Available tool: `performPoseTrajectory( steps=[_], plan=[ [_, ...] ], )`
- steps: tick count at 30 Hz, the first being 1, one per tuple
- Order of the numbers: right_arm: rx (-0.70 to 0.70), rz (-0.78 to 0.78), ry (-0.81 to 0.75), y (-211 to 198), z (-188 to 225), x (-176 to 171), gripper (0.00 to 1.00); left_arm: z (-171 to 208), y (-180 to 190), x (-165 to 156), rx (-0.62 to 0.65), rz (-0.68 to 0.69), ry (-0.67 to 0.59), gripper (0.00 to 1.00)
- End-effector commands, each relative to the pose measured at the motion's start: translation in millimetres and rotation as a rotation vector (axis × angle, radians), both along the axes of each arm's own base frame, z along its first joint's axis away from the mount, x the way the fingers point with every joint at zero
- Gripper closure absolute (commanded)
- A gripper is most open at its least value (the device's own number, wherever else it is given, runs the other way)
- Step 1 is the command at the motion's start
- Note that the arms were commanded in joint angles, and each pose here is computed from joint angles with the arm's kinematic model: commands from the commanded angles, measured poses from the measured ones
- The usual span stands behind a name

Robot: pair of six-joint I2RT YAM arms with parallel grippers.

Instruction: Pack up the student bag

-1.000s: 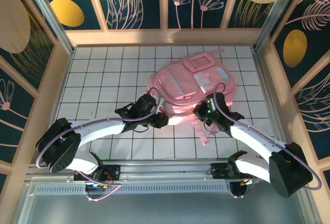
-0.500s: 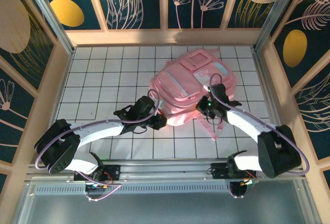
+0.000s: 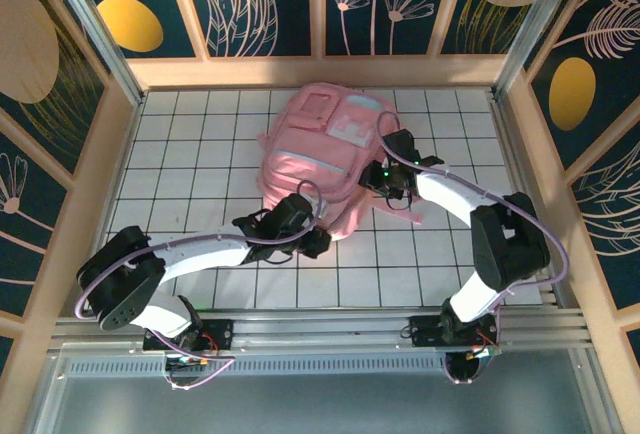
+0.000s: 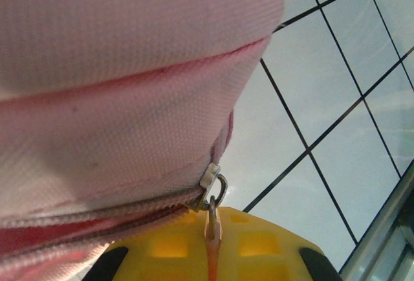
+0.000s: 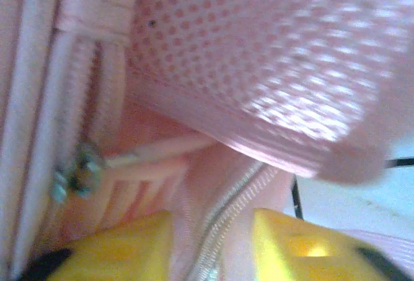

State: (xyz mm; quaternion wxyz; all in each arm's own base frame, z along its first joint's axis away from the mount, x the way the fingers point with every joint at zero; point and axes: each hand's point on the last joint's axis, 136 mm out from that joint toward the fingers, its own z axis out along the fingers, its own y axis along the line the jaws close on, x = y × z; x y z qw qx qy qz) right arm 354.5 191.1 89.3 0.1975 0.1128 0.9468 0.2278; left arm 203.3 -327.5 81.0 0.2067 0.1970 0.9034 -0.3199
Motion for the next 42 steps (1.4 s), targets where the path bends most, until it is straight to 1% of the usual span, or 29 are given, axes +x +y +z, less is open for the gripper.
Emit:
performPoseTrajectory(
  steps=[1,3,5,9,12,13,14,18,22,26,31,35,37,39,40,42],
  plan=[
    [0.081,-0.046,-0.158,1,53,4,0.53,12,-9,-3,0.007,-0.027,0.002,1.00],
    [0.170,-0.076,-0.176,-1,66,-13,0.49,22,-11,1,0.003,-0.026,-0.022,1.00],
    [0.272,-0.090,-0.182,1,75,-31,0.48,30,-13,4,-0.002,-0.026,-0.040,1.00],
    [0.470,-0.100,-0.144,12,78,-63,0.47,39,-14,6,-0.006,-0.032,-0.056,1.00],
    [0.527,-0.098,-0.112,22,74,-79,0.46,40,-13,5,-0.006,-0.032,-0.057,1.00],
    [0.539,-0.094,-0.100,26,73,-83,0.43,41,-12,5,-0.006,-0.030,-0.057,1.00],
    [0.549,-0.090,-0.088,31,72,-88,0.42,41,-11,4,-0.007,-0.027,-0.056,1.00],
    [0.560,-0.102,-0.054,42,62,-98,0.42,43,-9,4,-0.013,-0.019,-0.060,1.00],
    [0.602,-0.136,-0.037,45,56,-100,0.48,45,-9,3,-0.023,-0.014,-0.057,1.00],
    [0.583,-0.161,-0.017,46,46,-99,0.56,45,-9,2,-0.022,-0.018,-0.051,1.00],
    [0.589,-0.158,-0.019,52,44,-97,0.57,50,-11,3,-0.031,-0.022,-0.055,1.00],
    [0.544,-0.133,-0.020,63,42,-93,0.57,49,-13,2,-0.032,-0.031,-0.048,1.00],
    [0.537,-0.121,-0.018,69,41,-90,0.58,50,-13,1,-0.035,-0.033,-0.047,1.00],
    [0.527,-0.114,-0.012,73,38,-89,0.65,52,-13,2,-0.037,-0.030,-0.052,1.00],
    [0.516,-0.117,-0.010,73,36,-88,0.72,53,-13,2,-0.037,-0.031,-0.054,1.00],
    [0.496,-0.130,-0.005,71,32,-87,0.82,54,-13,2,-0.036,-0.031,-0.056,1.00]
  ],
)
